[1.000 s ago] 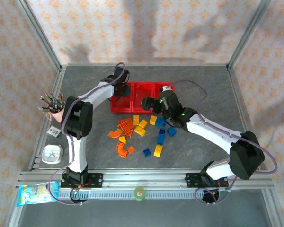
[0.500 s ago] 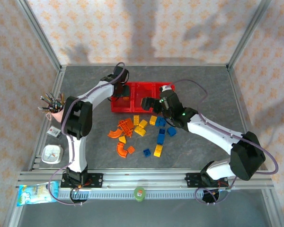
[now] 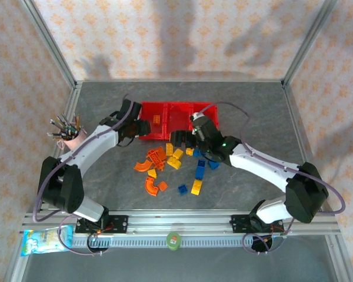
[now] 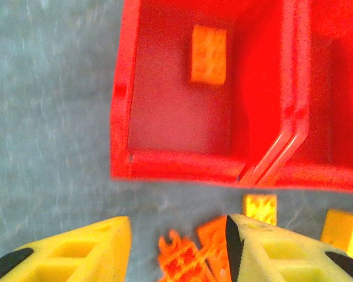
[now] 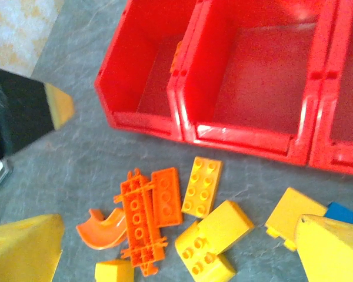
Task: Sort the legos into containers by color
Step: Place the lego in the container, then pick up the lego from the center of the table.
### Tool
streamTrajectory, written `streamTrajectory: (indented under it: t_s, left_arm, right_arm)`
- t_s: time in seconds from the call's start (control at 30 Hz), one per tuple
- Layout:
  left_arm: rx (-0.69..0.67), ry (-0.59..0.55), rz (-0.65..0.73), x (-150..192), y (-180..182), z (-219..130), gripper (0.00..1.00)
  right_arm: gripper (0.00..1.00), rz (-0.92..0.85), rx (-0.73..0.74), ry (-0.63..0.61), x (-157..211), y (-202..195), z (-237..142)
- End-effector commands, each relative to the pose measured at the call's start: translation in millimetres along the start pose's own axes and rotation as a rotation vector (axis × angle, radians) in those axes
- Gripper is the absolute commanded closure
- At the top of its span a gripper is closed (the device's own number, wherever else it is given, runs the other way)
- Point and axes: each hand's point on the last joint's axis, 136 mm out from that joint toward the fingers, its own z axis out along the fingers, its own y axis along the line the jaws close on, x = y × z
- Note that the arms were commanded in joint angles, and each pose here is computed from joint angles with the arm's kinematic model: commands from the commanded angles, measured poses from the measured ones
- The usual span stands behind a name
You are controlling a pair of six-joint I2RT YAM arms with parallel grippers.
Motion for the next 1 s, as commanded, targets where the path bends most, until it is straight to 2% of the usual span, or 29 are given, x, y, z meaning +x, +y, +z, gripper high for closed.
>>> streamTrajectory:
  t_s: [0.0,0.13,0.37,0.6,0.83,0.97]
  left_arm:
    - [0.037,0.03,-0.058,28.9,-6.5,-4.5,0.52]
    - [0.034,0.057,-0.111,57.2,-14.0,-3.5,0.52]
    - [0.016,0.083,-0.182,90.2,-25.3,9.4,0.51]
    - [-0.006,0.094,-0.217,98.8,-29.8,29.7,0.51]
    - [-0.1,0.088,-0.211,100.5,-16.8,44.3,0.49]
    - [-0.092,0.099,-0.213,104.1,-19.5,53.9,0.49]
  right_arm:
    - [0.0,0.009,0.018,0.063,27.5,-4.4,6.5]
    - [0.0,0.03,0.03,0.088,43.0,-11.9,10.2]
    - [0.0,0.037,0.06,0.076,49.7,-23.9,7.4]
    - [0.0,0.022,0.072,0.069,49.3,-27.4,6.7]
    - [0.0,0.018,0.075,0.058,46.2,-28.3,6.7]
    - [0.0,0.015,0.074,0.057,45.7,-28.5,6.7]
